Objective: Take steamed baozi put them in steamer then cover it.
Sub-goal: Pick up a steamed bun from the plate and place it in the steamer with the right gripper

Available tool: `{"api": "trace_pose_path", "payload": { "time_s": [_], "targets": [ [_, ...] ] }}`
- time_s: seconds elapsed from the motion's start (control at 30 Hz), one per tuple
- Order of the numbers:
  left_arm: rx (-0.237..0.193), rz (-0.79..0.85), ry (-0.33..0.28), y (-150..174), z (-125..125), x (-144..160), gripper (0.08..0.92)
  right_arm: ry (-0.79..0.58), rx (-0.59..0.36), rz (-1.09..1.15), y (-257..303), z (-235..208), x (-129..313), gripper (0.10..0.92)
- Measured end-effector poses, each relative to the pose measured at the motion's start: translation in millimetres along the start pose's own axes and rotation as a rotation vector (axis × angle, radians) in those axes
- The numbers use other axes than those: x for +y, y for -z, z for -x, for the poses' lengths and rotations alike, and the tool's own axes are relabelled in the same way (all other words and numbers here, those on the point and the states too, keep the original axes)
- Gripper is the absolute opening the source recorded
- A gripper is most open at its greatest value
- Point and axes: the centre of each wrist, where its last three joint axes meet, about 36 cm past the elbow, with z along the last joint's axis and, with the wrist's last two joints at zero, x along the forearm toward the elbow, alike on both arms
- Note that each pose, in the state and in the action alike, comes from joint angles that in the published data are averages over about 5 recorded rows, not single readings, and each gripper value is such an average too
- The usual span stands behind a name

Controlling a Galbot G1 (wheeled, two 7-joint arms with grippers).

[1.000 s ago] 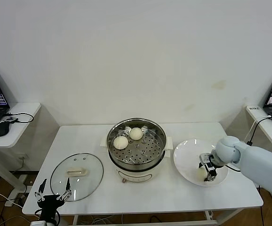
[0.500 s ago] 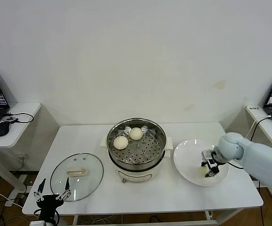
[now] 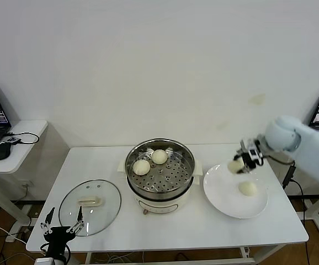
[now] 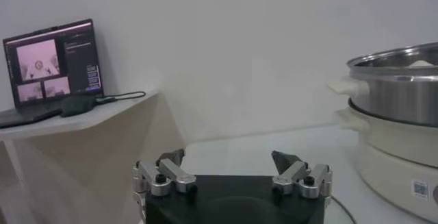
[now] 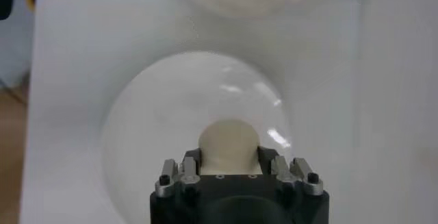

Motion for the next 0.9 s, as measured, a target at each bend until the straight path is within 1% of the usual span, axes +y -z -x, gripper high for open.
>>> {"api": "trace_pose_path", "payload": {
  "time_s": [0.17,0.33,0.63,0.9],
  "targets": [
    [0.0,0.002,0.004,0.0,-0.4,1.5,0.823,-0.04,-0.06,-0.076,48.8,-21.3,-25.0,0.538],
    [-0.004,0.004,0.014,1.3,0.1,4.1,0.823,-0.028,-0.116,-0.167,98.6,-17.6,-37.3,0.538],
    [-0.014,-0.003,0.032,5.2,1.6,5.4,0.823,0.051,-0.183,-0.366,177.9,28.5,-35.5,0.543],
    [-0.014,-0.009,0.042,5.2,1.5,5.7,0.823,0.108,-0.217,-0.557,222.4,73.3,-18.8,0.543]
  ]
}}
